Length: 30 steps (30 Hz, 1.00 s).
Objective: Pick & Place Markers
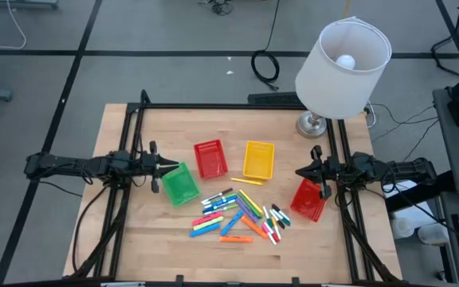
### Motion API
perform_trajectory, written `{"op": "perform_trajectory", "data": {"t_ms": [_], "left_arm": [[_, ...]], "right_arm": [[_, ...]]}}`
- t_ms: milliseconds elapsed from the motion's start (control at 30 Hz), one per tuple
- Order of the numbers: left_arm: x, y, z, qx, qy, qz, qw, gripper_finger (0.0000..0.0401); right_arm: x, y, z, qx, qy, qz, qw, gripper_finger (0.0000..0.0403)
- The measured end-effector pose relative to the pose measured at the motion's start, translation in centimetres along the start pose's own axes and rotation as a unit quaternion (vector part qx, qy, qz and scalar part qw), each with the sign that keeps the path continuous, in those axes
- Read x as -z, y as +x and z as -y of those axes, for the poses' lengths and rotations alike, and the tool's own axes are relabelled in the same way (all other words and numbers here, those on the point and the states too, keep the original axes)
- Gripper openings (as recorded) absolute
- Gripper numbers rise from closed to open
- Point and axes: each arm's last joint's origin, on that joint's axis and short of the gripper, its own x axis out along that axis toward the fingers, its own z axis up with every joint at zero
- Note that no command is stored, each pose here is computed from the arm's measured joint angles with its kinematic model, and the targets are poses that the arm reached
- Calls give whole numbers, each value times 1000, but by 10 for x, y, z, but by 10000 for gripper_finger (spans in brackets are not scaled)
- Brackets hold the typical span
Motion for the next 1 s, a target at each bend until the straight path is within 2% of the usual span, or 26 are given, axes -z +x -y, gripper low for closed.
{"op": "perform_trajectory", "data": {"t_ms": [667, 1000], "left_arm": [[-2, 0, 0, 0, -20, 10, 1000, 63], [-8, 0, 1, 20, -103, 39, 994, 63]], "right_arm": [[0, 0, 0, 0, -5, 1, 1000, 0], [0, 0, 0, 0, 17, 1, 1000, 0]]}}
